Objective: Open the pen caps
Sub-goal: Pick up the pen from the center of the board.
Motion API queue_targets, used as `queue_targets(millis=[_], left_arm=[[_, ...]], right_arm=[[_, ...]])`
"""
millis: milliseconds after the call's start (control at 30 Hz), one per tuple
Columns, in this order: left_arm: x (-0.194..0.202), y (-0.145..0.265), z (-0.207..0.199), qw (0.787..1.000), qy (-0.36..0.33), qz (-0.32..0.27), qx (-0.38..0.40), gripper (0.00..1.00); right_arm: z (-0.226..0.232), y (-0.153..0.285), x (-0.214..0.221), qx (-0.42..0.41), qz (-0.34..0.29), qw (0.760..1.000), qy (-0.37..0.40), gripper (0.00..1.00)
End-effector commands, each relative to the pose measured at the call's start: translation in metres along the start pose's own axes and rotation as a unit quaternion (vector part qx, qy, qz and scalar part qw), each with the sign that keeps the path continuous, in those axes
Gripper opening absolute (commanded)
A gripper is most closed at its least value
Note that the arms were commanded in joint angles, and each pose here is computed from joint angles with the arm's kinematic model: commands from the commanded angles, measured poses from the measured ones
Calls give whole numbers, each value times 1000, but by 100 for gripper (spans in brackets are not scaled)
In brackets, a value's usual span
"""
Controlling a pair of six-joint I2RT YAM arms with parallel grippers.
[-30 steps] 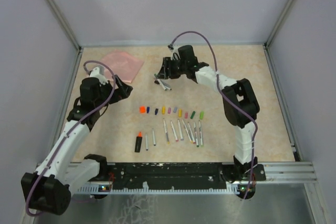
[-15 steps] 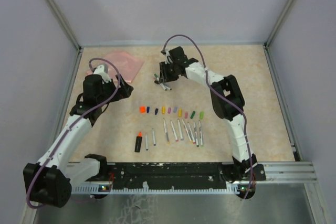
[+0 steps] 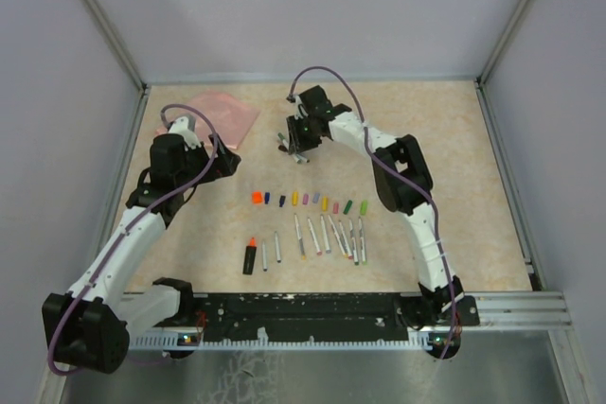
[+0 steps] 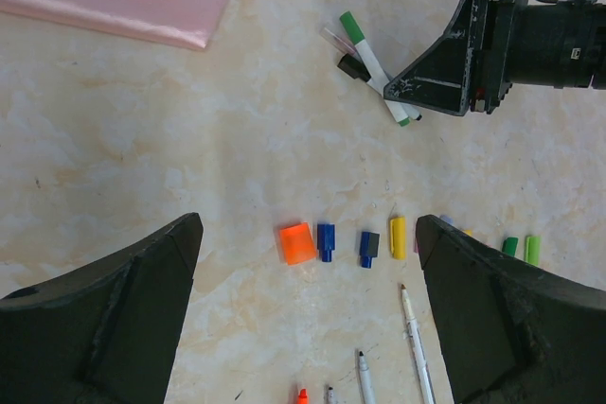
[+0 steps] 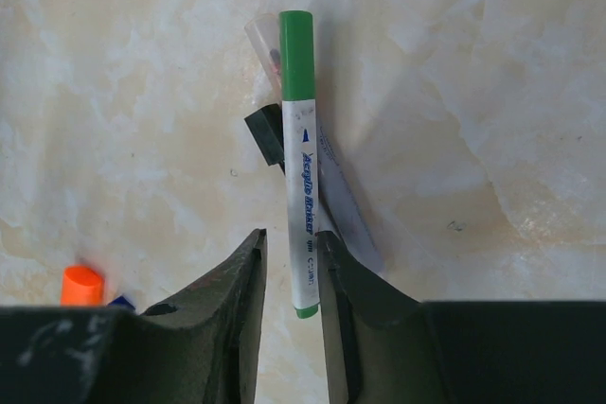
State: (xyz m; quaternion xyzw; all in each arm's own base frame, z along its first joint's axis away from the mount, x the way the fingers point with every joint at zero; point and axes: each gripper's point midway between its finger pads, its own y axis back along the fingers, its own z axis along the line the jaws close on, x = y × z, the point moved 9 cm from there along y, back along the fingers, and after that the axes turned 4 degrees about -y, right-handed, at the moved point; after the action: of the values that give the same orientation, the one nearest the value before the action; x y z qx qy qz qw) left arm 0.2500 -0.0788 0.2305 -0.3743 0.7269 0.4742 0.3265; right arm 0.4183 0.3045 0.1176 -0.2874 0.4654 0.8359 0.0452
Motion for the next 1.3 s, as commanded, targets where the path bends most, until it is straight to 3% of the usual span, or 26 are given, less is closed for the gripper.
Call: queue_targets(millis=[0,433,900,1267], left_arm=[[-13,1,-5,1000,-9,-24,10,99],[-10,1,-4,1000,-7,-19,9,99],[-7,1,-5,1000,0,-16,14,99],[-7,0,-6,1000,4,-15,20,99]], right_arm=[[10,4,-15,0,-22,999,25,26],[13,5,-13,11,-21,999,34,11],[24,0,-4,-13,-6,999,47,11],[32,-5,3,-12,8,998,57,17]])
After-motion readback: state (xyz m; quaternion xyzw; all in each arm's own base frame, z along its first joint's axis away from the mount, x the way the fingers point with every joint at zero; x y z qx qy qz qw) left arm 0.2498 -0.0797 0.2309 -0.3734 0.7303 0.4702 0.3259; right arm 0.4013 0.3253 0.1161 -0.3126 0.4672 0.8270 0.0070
